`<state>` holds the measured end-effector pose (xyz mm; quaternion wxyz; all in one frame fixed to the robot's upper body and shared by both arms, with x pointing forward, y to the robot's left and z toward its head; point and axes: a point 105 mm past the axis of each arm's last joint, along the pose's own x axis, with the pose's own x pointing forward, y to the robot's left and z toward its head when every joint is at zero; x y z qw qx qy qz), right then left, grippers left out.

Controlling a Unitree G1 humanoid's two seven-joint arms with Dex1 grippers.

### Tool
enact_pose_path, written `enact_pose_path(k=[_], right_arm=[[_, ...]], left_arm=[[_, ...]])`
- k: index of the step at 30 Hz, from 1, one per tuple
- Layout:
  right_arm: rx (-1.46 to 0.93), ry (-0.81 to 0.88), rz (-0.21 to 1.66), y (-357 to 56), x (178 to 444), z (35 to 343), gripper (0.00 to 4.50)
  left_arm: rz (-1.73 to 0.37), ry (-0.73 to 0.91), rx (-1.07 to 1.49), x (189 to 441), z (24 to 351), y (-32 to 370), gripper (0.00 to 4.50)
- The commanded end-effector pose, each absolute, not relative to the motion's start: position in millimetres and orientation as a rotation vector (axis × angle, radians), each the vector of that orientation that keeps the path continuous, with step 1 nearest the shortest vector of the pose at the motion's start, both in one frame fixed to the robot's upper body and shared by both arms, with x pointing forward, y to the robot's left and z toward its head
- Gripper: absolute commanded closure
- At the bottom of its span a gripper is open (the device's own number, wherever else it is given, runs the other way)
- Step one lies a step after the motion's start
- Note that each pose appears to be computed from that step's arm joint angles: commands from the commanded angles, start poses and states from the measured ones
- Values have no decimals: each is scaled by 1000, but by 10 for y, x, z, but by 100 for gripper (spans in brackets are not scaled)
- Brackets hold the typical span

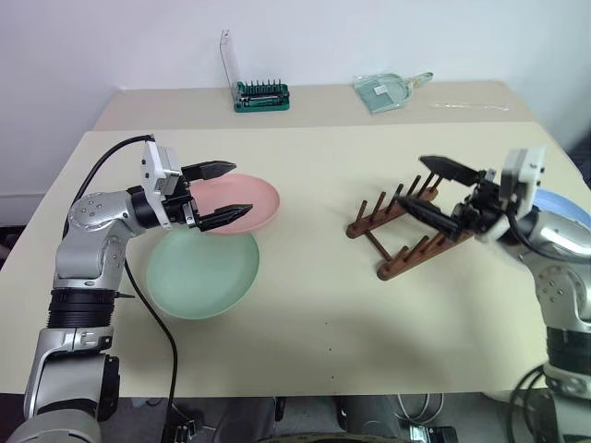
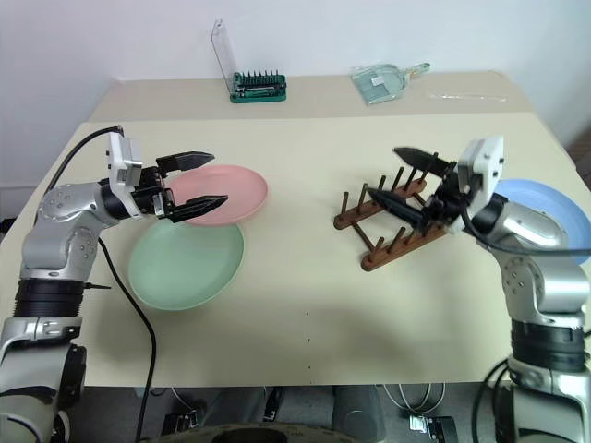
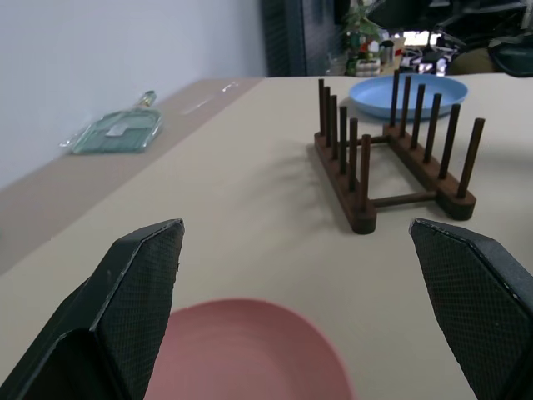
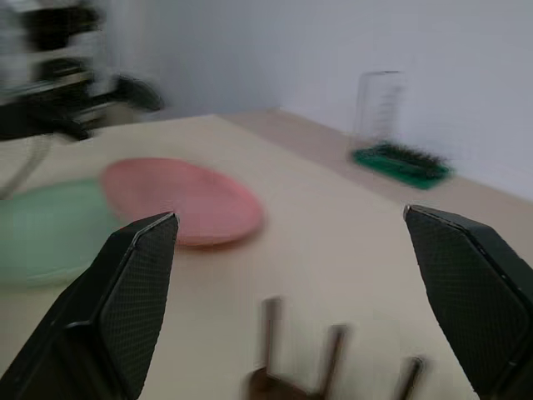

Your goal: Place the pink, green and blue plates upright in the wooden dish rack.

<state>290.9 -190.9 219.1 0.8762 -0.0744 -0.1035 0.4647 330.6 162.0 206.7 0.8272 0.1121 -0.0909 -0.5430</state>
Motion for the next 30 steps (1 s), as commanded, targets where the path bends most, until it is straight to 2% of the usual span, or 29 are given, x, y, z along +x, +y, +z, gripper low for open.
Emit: enact_pose_path(k=[1, 6, 11, 14, 20, 23, 25, 30], right_arm=[[-193, -272, 988, -1924, 2763, 2323, 8], [-209, -277, 939, -2022, 2663, 2294, 8], [-258, -192, 988, -2078, 2389, 2152, 8], [-281, -151, 969, -2187, 2347, 2082, 8], [-283, -168, 918, -2258, 2390, 2096, 8], [-287, -166, 914, -2257, 2404, 2084, 8], [-293, -172, 905, -2258, 2425, 2090, 8], [-292, -189, 888, -2241, 2466, 2105, 8]], left_arm=[[-1199, -216, 247, 3289, 2146, 1494, 0], [-1273, -198, 254, 3290, 2152, 1334, 0], [-1436, -84, 240, 3126, 2123, 1496, 0], [-1439, -62, 263, 3162, 2064, 1491, 0], [-1414, -149, 200, 3304, 2130, 1041, 0], [-1450, -85, 254, 3286, 1951, 706, 0], [-1460, -111, 347, 3253, 1871, 540, 0], [-1548, 23, 347, 3105, 1666, 250, 0]])
